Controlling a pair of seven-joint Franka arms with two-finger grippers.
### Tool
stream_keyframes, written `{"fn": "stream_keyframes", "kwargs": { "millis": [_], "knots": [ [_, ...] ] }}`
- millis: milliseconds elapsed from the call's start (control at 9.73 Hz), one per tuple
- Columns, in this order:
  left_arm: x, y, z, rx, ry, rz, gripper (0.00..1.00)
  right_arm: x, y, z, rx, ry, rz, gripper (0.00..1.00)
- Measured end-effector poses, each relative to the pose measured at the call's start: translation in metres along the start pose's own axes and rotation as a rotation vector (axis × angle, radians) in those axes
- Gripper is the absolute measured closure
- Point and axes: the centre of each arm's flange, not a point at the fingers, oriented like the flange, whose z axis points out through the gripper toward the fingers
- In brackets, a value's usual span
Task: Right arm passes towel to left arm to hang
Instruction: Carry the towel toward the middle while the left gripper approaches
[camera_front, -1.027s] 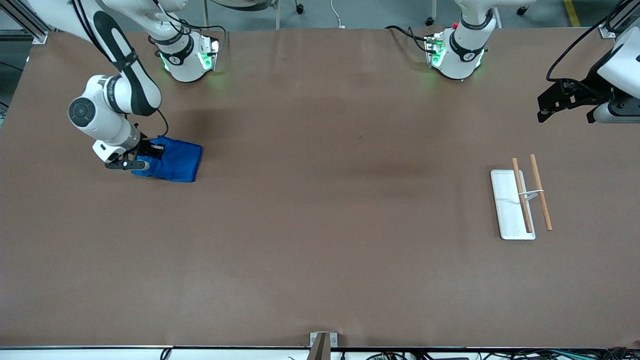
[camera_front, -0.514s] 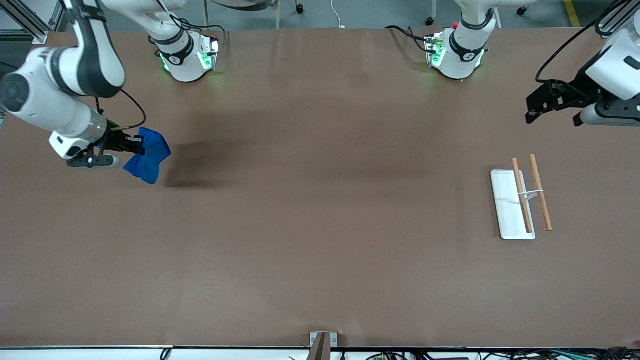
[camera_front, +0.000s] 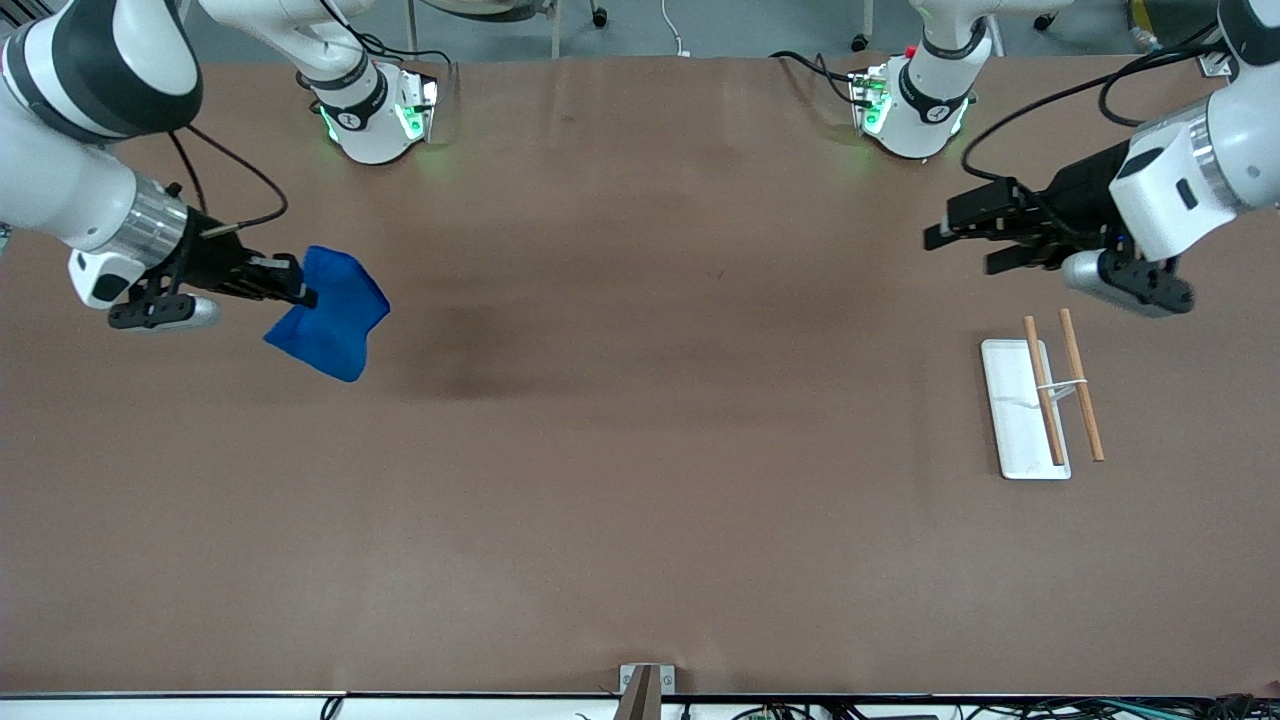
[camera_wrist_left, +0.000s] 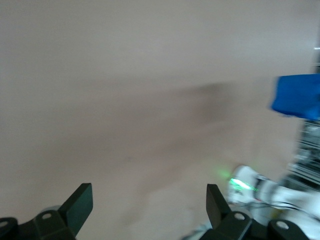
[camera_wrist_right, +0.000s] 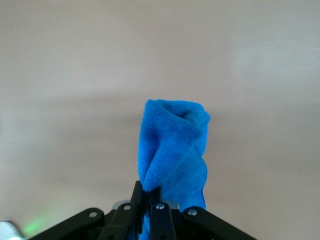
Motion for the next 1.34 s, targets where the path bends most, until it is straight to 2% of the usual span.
{"fn": "stream_keyframes", "kwargs": {
  "millis": [308, 616, 719, 1027, 1233, 1336],
  "knots": [
    [0.027, 0.019, 0.047, -0.371, -0.113, -0.031, 0.0, 0.001, -0.076, -0.025, 0.202, 0.074, -0.016, 0.93],
    [0.052, 0.026, 0.097, -0.672, -0.194, -0.036, 0.0, -0.002, -0.129, -0.015, 0.378, 0.121, -0.004, 0.93],
    [0.056, 0.034, 0.117, -0.746, -0.199, -0.027, 0.01, -0.007, -0.149, -0.01, 0.453, 0.12, 0.01, 0.93],
    [0.055, 0.06, 0.18, -0.88, -0.171, -0.007, 0.06, -0.018, -0.205, -0.005, 0.699, 0.138, 0.101, 0.93],
    [0.066, 0.049, 0.207, -0.971, -0.136, 0.013, 0.14, -0.02, -0.235, -0.003, 0.831, 0.146, 0.174, 0.93],
    [0.073, 0.041, 0.217, -1.021, -0.115, 0.007, 0.16, -0.021, -0.25, 0.001, 0.878, 0.142, 0.203, 0.93]
  ]
}}
